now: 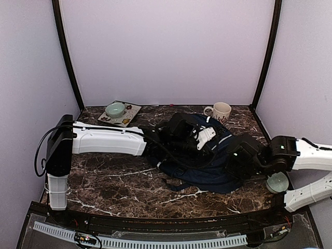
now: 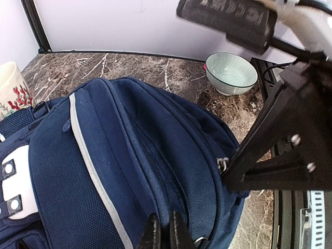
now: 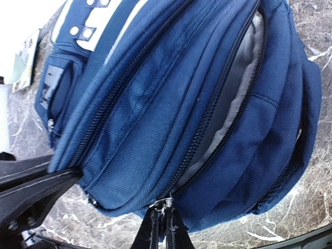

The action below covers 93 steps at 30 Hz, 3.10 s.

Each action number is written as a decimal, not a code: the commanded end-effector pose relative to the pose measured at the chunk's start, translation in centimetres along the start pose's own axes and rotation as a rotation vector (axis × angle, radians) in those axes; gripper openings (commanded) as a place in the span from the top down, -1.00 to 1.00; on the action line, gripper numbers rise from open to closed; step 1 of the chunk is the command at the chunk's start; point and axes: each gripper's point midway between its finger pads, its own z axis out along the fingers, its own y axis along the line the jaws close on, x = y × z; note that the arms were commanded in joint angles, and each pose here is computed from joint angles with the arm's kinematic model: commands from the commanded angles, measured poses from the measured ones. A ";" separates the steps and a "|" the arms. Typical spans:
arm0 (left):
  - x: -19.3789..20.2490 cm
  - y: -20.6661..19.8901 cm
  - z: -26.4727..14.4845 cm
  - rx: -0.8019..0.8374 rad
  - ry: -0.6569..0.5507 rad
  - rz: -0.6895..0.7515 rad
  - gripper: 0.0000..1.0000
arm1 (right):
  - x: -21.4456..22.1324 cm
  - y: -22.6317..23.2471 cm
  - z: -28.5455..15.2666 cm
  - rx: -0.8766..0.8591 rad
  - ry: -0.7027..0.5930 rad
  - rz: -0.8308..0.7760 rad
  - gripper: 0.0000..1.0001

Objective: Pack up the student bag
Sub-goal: Grab the upper front pocket of the student bag, then zip the upper front pocket of the student bag.

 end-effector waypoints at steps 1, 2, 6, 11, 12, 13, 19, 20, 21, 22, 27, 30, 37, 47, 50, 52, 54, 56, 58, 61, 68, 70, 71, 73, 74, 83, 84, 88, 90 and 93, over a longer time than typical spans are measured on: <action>-4.1 -0.4 -3.0 -0.003 -0.104 0.043 1.00 | -1.5 -0.5 -1.6 -0.028 -0.040 0.026 1.00; -3.9 -0.4 -3.0 -0.005 -0.096 0.047 1.00 | -1.6 -0.7 -1.8 -0.030 -0.036 0.026 1.00; -3.1 -0.3 -3.3 -0.014 -0.077 0.062 1.00 | -1.2 -0.7 -2.4 -0.056 0.003 -0.013 1.00; -2.0 -1.0 -4.0 0.010 -0.060 0.091 1.00 | -0.9 -1.5 -2.7 -0.033 0.031 -0.040 1.00; -1.7 -1.2 -4.3 0.018 -0.055 0.098 1.00 | -0.9 -1.6 -2.7 -0.028 0.031 -0.043 1.00; -1.5 -1.3 -4.5 0.023 -0.050 0.106 1.00 | -0.9 -1.7 -2.8 -0.027 0.028 -0.043 1.00; 0.2 -1.9 -5.9 0.036 -0.014 0.152 1.00 | -1.5 -2.1 -3.1 -0.019 0.008 -0.046 1.00; 0.3 -2.0 -6.1 0.036 -0.011 0.154 1.00 | -1.6 -2.2 -3.2 -0.020 0.007 -0.045 1.00; 0.4 -2.0 -6.2 0.033 -0.009 0.155 1.00 | -1.6 -2.2 -3.2 -0.020 0.007 -0.047 1.00; 0.4 -1.9 -6.4 0.029 -0.011 0.154 1.00 | -1.6 -2.3 -3.1 -0.020 0.007 -0.048 1.00; 0.6 -2.0 -7.3 0.020 -0.012 0.136 1.00 | -1.0 -0.7 -3.1 -0.102 0.038 -0.085 1.00; 1.1 -2.0 -7.9 0.012 -0.004 0.128 1.00 | 0.0 1.9 -3.2 -0.222 0.084 -0.144 1.00; 3.3 -1.3 -10.9 -0.068 0.035 0.161 1.00 | 1.5 9.0 -3.9 -0.427 0.153 -0.337 1.00; 7.0 0.9 -17.1 -0.268 0.094 0.241 1.00 | 5.9 17.2 -2.6 -0.592 0.334 -0.587 1.00; 8.1 1.3 -18.3 -0.306 0.102 0.239 1.00 | 6.9 17.3 -1.5 -0.583 0.368 -0.607 1.00; 8.7 1.5 -18.9 -0.324 0.113 0.227 1.00 | 7.4 17.2 -0.8 -0.567 0.386 -0.622 1.00; 9.4 1.7 -19.5 -0.344 0.124 0.220 1.00 | 7.7 16.8 -0.2 -0.545 0.402 -0.635 1.00; 10.1 1.8 -20.0 -0.358 0.133 0.220 1.00 | 7.8 16.5 0.1 -0.526 0.410 -0.644 1.00; 10.4 1.8 -20.6 -0.371 0.120 0.220 1.00 | 7.5 16.0 0.2 -0.503 0.401 -0.655 1.00; 10.5 1.6 -21.5 -0.380 0.088 0.227 1.00 | 6.7 14.8 0.3 -0.458 0.394 -0.661 1.00; 11.1 2.0 -22.4 -0.416 0.092 0.255 1.00 | 5.4 11.4 1.2 -0.407 0.396 -0.626 1.00; 10.6 1.9 -22.5 -0.413 0.077 0.258 1.00 | 5.2 12.2 0.8 -0.438 0.390 -0.629 1.00; 10.2 1.9 -22.6 -0.415 0.069 0.258 1.00 | 5.1 12.8 0.5 -0.461 0.390 -0.635 1.00; 9.6 2.0 -22.8 -0.418 0.063 0.258 0.99 | 5.4 14.3 -0.1 -0.519 0.409 -0.658 1.00; 9.2 2.0 -23.0 -0.422 0.062 0.255 0.82 | 5.6 14.9 -0.3 -0.540 0.417 -0.678 1.00; 4.7 -1.9 -25.6 -0.204 0.038 0.129 -0.49 | 4.6 21.8 -3.9 -0.746 0.391 -0.827 1.00; 4.5 -2.5 -25.8 -0.169 0.041 0.119 -0.47 | 4.4 22.6 -4.4 -0.772 0.381 -0.837 1.00; 3.9 -4.1 -25.8 -0.072 0.037 0.053 -0.33 | 4.4 24.8 -5.3 -0.838 0.392 -0.881 1.00; 4.0 -3.8 -25.5 -0.092 0.034 0.020 -0.23 | 4.9 25.3 -4.9 -0.846 0.417 -0.906 1.00; 4.3 -2.4 -24.9 -0.166 0.036 -0.022 -0.08 | 5.6 25.7 -4.0 -0.845 0.456 -0.934 1.00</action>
